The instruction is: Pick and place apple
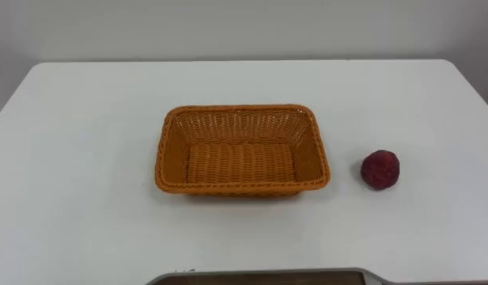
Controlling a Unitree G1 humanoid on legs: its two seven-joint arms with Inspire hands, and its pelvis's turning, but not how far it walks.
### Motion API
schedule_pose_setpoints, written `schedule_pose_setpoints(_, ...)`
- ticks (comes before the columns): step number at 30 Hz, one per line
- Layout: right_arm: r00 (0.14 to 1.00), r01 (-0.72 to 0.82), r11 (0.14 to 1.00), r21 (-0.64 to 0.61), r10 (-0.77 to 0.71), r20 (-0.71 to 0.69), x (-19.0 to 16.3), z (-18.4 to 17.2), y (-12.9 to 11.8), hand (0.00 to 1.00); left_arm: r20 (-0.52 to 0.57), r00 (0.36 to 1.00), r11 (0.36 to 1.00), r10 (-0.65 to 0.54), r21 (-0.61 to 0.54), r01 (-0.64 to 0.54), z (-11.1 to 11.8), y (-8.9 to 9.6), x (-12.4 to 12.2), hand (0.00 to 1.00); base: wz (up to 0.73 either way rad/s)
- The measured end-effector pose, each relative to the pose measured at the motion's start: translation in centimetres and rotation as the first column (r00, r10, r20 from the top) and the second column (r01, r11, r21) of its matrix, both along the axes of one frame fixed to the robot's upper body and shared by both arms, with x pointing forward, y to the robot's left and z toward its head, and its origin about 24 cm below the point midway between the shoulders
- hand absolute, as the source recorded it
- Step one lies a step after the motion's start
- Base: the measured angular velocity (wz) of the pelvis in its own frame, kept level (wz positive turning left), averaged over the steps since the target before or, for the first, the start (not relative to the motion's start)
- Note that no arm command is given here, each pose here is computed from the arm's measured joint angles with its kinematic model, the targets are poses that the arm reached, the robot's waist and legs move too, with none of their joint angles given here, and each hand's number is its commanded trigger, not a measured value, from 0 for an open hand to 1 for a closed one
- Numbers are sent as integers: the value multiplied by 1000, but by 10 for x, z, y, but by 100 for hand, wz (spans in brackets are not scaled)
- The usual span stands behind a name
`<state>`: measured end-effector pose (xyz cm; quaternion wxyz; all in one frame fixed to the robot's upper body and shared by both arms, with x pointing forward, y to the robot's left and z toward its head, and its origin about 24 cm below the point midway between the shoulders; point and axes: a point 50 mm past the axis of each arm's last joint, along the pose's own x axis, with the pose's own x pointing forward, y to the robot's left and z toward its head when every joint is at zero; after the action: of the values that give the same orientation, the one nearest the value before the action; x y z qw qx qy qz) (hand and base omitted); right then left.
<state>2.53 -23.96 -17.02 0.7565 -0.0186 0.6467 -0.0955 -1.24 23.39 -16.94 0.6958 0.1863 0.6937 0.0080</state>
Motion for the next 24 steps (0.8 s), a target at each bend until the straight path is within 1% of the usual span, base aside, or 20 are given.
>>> schedule_pose_setpoints(9,998,57,998,11,-58,4,-2,0,1,0,19,1000,1000,4,-2,-4,0,0,5,0,0)
schedule_pose_setpoints(12,984,179,984,21,-180,13,-8,-1,1,0,21,1000,1000,21,2,-21,0,1,3,0,-4)
schedule_pose_setpoints(14,938,343,939,35,-344,30,-12,-1,1,0,30,999,999,38,11,-38,0,2,4,0,0)
schedule_pose_setpoints(15,921,387,921,39,-389,35,-12,-1,0,0,33,998,999,48,13,-48,1,3,4,0,0)
schedule_pose_setpoints(16,875,479,877,47,-481,56,-12,0,-2,0,40,997,998,63,19,-64,1,5,2,0,0)
schedule_pose_setpoints(17,804,585,809,54,-588,87,-10,1,-7,0,55,995,996,82,28,-84,2,7,1,0,0)
schedule_pose_setpoints(18,763,636,769,60,-638,102,-9,2,-9,0,64,993,995,94,33,-96,2,8,1,0,-8)
schedule_pose_setpoints(20,567,808,583,86,-809,158,-4,5,-19,0,89,984,986,151,58,-157,4,13,-3,0,-15)
schedule_pose_setpoints(21,508,844,528,99,-844,173,-2,6,-22,0,96,981,982,171,64,-178,5,15,-4,0,-12)
schedule_pose_setpoints(23,257,939,301,165,-935,244,9,13,-39,0,136,960,962,246,85,-259,7,21,-10,0,-10)
schedule_pose_setpoints(24,208,950,258,178,-943,261,12,15,-43,0,145,955,957,259,95,-274,8,23,-11,0,-13)
